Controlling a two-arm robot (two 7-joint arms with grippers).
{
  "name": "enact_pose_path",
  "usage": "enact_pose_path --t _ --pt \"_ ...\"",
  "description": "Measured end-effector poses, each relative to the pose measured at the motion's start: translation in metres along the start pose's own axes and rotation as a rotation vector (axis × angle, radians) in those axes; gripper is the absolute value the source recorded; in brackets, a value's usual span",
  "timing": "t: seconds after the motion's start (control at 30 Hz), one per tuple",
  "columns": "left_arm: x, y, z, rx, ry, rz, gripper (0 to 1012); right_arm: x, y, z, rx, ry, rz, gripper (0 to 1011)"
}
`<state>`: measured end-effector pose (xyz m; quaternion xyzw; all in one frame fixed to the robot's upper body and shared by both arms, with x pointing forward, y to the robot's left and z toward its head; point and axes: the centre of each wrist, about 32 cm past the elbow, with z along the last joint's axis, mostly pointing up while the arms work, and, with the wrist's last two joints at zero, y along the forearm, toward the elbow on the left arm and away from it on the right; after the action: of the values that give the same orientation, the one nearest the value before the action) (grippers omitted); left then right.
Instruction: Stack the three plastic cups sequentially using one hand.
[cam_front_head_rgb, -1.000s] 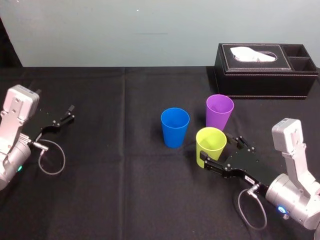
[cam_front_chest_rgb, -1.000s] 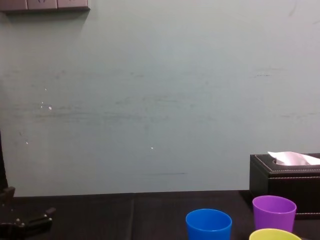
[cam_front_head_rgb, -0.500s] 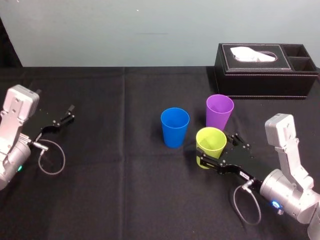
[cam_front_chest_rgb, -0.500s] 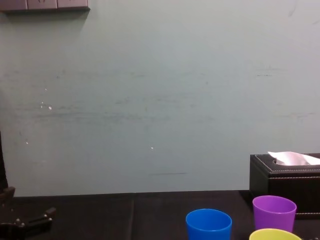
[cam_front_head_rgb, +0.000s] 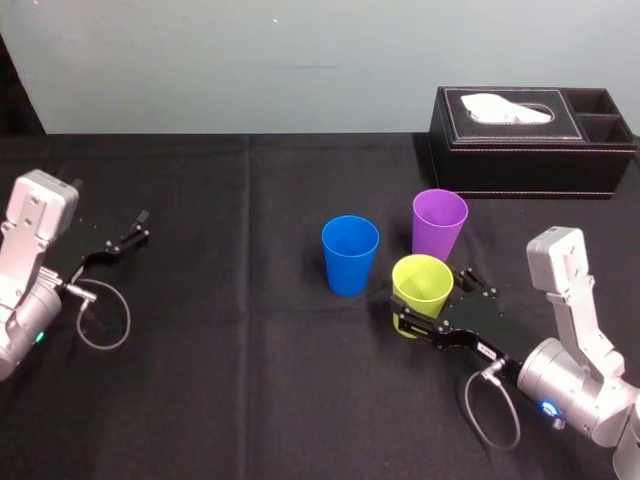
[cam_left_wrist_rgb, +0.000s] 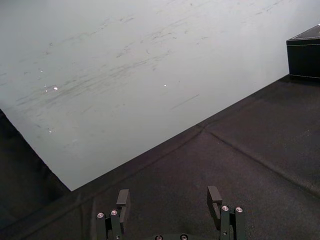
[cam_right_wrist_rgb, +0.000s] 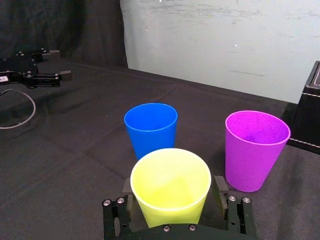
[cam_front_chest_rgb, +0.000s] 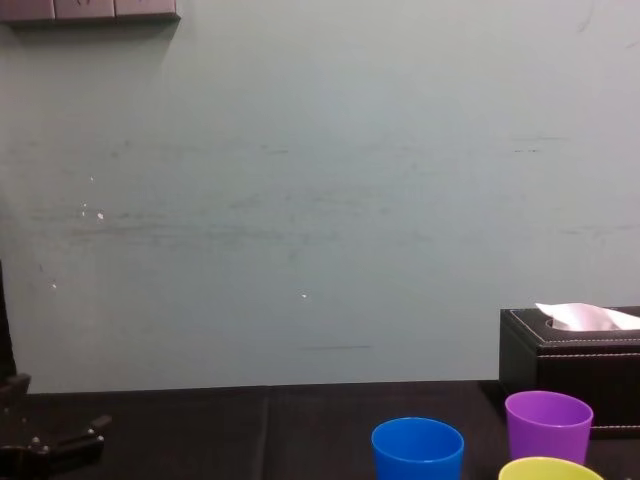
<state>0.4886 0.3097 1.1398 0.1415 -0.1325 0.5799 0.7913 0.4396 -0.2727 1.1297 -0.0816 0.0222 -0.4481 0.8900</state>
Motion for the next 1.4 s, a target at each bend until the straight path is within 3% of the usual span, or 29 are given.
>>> enact_pose_path --t 0.3,0.67,0.87,1.1,1.23,1.4 --pt "0.0 0.0 0.0 0.0 0.0 0.0 1011 -0.0002 0.0 0.0 0.002 0.0 0.0 784" --pt "0.0 0.0 0.0 0.0 0.0 0.0 1011 0.0 -0.002 0.003 0.018 -0.015 0.002 735" --pt "0.0 0.0 0.0 0.0 0.0 0.0 1011 0.0042 -0.004 0.022 0.048 -0.047 0.018 735" --pt "0.0 0.0 0.0 0.0 0.0 0.0 1011 0.0113 -0.001 0.047 0.058 -0.047 0.032 735" --pt "0.0 0.0 0.0 0.0 0.0 0.0 1011 0.0143 0.006 0.066 0.055 -0.045 0.055 735" --pt "0.0 0.0 0.0 0.0 0.0 0.0 1011 0.0151 0.019 0.08 0.053 -0.039 0.082 735"
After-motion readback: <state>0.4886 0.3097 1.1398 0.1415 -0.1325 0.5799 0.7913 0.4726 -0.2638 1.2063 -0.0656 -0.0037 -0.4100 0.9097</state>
